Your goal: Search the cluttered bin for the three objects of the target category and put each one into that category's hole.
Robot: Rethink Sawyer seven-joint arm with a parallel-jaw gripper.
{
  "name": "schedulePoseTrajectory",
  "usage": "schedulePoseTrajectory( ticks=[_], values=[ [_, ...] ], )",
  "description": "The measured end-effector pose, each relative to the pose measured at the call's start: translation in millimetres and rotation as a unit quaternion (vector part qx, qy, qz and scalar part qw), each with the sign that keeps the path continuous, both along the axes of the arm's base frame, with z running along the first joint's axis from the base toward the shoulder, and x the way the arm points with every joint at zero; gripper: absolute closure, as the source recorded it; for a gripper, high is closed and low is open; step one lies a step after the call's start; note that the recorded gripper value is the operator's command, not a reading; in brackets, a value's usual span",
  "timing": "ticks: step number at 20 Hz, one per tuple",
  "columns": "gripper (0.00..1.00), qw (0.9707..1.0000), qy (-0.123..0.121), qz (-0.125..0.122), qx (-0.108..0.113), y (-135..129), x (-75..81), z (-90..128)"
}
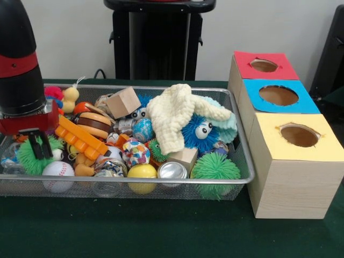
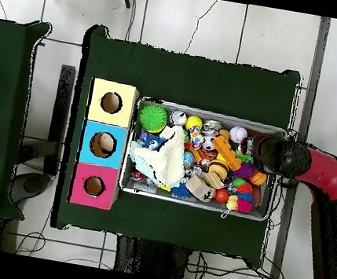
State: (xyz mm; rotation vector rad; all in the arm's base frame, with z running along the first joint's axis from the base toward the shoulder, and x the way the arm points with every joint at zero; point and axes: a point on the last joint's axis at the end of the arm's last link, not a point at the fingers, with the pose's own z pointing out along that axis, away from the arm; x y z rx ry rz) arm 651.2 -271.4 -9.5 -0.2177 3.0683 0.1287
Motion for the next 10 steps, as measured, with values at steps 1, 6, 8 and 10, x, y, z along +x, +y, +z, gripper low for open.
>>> schedulePoseTrajectory(
  ticks=[1,6,8,10],
  values=[
    [1.00,1.0000,0.000,0.001,-0.001,0.6,0.1,1.7],
    [1.00,0.9998,-0.002,0.014,-0.011,5.8,0.1,17.8],
    [1.00,0.9997,-0.002,0.020,-0.016,9.3,-0.2,24.6],
    [1.00,0.9993,-0.003,0.029,-0.023,14.6,0.0,34.2]
  ],
)
